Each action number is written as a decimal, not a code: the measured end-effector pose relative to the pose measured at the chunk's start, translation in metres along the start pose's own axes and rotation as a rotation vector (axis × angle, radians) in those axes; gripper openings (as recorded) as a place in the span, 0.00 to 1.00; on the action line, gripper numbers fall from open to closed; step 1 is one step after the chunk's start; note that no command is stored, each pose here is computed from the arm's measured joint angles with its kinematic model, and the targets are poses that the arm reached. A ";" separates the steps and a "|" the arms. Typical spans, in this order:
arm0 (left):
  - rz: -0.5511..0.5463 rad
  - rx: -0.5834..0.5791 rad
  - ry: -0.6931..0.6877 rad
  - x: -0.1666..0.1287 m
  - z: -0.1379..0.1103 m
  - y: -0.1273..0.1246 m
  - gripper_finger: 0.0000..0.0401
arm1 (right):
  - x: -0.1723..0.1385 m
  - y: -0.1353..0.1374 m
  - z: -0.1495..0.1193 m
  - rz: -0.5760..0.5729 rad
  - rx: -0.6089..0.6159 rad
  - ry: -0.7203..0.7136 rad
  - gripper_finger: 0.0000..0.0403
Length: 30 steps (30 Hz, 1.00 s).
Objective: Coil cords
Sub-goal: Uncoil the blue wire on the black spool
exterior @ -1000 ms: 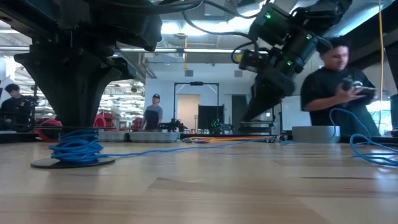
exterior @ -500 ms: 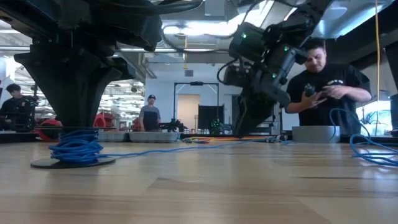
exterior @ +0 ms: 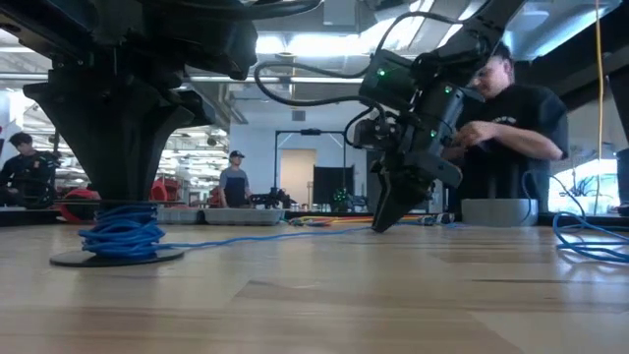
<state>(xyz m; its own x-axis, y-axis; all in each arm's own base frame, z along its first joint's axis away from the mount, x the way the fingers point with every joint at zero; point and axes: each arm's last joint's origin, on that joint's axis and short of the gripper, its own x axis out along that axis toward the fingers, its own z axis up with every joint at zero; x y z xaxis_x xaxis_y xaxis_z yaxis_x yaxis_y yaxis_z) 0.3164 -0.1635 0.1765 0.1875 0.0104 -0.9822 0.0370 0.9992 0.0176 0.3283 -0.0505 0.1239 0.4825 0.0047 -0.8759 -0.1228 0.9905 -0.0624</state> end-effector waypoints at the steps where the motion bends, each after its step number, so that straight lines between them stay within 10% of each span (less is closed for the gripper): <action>1: -0.001 0.000 -0.001 0.000 0.000 0.000 0.10 | 0.000 0.000 0.000 0.000 -0.014 0.000 0.11; 30: 0.006 0.024 -0.021 -0.001 0.002 0.000 0.10 | -0.051 0.023 -0.001 -0.321 -0.149 0.169 0.00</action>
<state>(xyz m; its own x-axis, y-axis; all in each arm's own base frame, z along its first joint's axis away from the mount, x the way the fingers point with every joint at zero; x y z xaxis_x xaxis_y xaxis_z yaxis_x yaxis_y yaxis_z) 0.3181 -0.1631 0.1778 0.2081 0.0156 -0.9780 0.0587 0.9979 0.0284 0.3005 -0.0283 0.1664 0.3686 -0.3376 -0.8661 -0.1192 0.9069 -0.4042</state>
